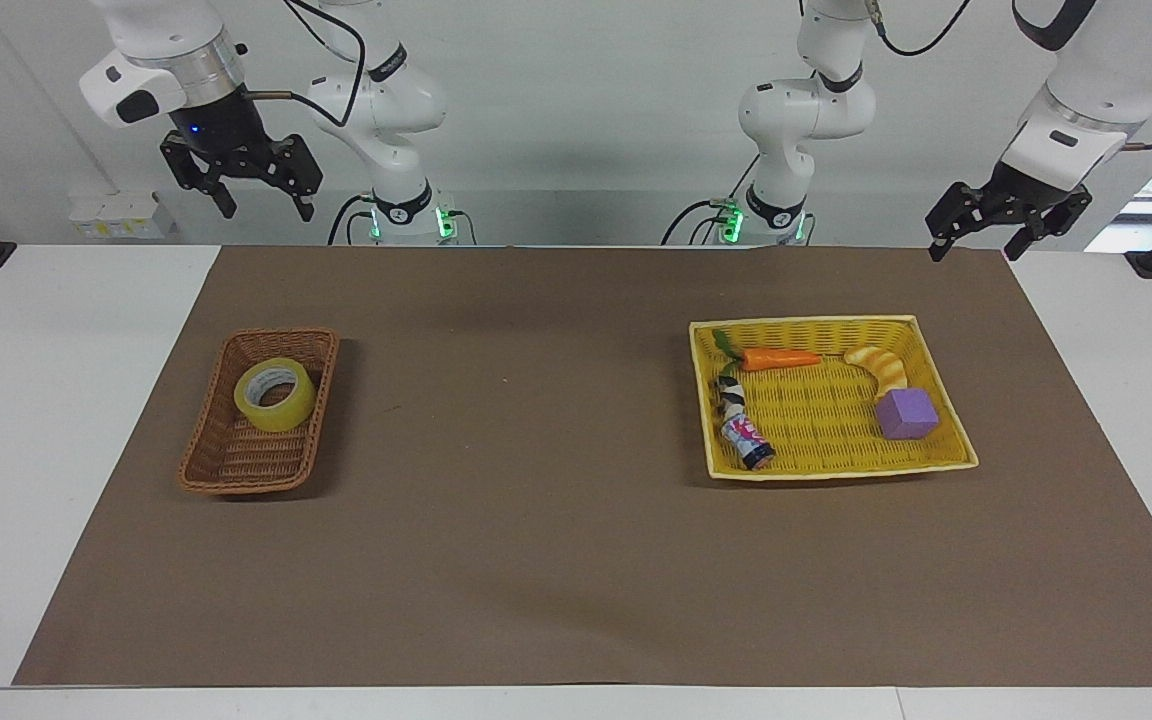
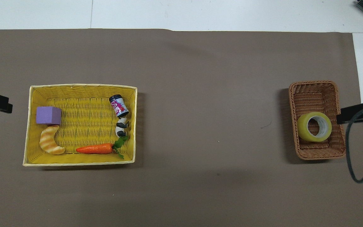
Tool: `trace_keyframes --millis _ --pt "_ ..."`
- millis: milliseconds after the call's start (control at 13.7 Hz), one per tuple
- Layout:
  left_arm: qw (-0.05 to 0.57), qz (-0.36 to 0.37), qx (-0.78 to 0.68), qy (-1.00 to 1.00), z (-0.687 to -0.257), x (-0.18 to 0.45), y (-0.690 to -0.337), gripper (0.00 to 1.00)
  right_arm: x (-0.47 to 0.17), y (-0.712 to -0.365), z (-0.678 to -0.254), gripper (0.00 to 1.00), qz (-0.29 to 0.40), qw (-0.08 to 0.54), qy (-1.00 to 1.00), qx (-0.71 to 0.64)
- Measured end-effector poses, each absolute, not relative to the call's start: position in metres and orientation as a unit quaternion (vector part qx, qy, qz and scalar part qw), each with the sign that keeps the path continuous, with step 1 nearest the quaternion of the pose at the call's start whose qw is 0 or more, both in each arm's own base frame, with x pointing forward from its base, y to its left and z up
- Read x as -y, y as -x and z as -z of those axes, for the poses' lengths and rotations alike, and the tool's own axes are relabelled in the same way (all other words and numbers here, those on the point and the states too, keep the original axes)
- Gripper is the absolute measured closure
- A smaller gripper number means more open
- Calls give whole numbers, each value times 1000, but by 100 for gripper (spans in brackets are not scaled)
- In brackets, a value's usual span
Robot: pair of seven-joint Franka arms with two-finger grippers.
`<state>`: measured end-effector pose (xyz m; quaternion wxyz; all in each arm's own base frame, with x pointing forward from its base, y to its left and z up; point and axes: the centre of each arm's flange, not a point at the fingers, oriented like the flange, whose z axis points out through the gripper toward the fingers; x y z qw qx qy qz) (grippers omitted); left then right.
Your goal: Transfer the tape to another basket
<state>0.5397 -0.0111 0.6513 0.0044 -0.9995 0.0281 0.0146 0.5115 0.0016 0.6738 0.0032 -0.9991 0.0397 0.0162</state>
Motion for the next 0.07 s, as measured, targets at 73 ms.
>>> trace_keyframes --millis 73 --pt "4 -15 -28 1000 -651 11 -540 0 -2 -512 -674 0 -16 3 999 -40"
